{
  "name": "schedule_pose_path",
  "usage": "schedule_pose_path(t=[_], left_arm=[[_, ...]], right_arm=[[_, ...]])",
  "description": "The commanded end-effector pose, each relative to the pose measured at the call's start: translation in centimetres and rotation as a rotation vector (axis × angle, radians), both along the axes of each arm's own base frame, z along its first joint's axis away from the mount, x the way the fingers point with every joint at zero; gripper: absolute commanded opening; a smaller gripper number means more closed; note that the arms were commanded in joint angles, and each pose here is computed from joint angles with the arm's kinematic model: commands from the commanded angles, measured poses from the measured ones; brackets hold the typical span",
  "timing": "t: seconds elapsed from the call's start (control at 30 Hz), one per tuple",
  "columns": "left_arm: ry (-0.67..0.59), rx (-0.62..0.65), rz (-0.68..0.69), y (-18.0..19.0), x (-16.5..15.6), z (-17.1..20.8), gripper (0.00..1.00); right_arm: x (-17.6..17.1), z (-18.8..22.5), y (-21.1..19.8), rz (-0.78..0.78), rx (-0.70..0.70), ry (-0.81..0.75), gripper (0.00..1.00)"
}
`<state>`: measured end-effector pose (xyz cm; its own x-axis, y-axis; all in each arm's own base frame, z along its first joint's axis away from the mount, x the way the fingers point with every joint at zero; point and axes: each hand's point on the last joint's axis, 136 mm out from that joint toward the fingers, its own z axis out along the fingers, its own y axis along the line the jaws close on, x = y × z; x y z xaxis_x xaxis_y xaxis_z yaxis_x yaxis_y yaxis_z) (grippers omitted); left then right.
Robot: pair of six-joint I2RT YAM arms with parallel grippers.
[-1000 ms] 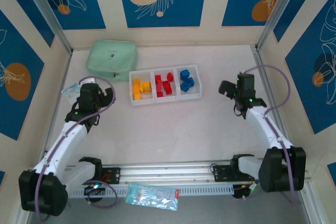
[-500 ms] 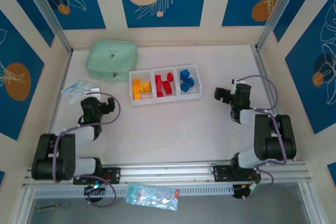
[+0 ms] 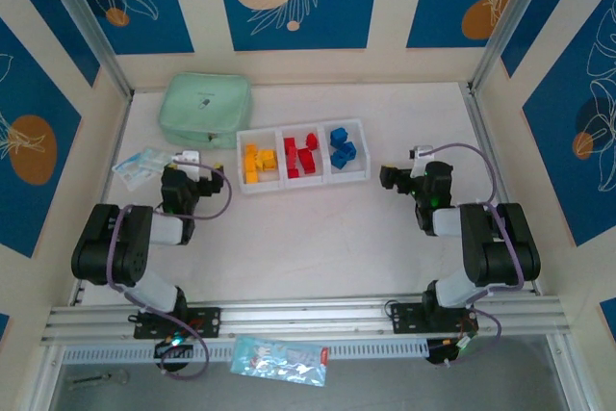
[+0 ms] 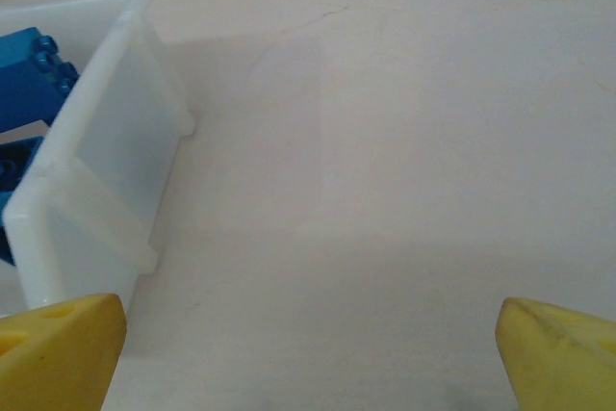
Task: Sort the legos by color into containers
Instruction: Reset both arms
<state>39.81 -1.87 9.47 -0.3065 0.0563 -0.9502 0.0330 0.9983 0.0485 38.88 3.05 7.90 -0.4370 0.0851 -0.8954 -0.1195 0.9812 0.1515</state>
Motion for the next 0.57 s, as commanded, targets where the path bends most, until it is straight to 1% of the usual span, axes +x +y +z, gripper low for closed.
schedule_pose_path(t=[0.0, 0.53], left_arm=[[0.01, 0.034, 0.002, 0.11, -0.17, -0.18, 0.99], [0.016, 0.034, -0.001, 0.06, -0.16, -0.25, 0.99]], right_arm=[[0.76, 1.55, 0.18, 0.023, -0.008, -0.053, 0.99], [0.75, 1.5, 0.19, 0.027, -0.003, -0.051, 0.99]])
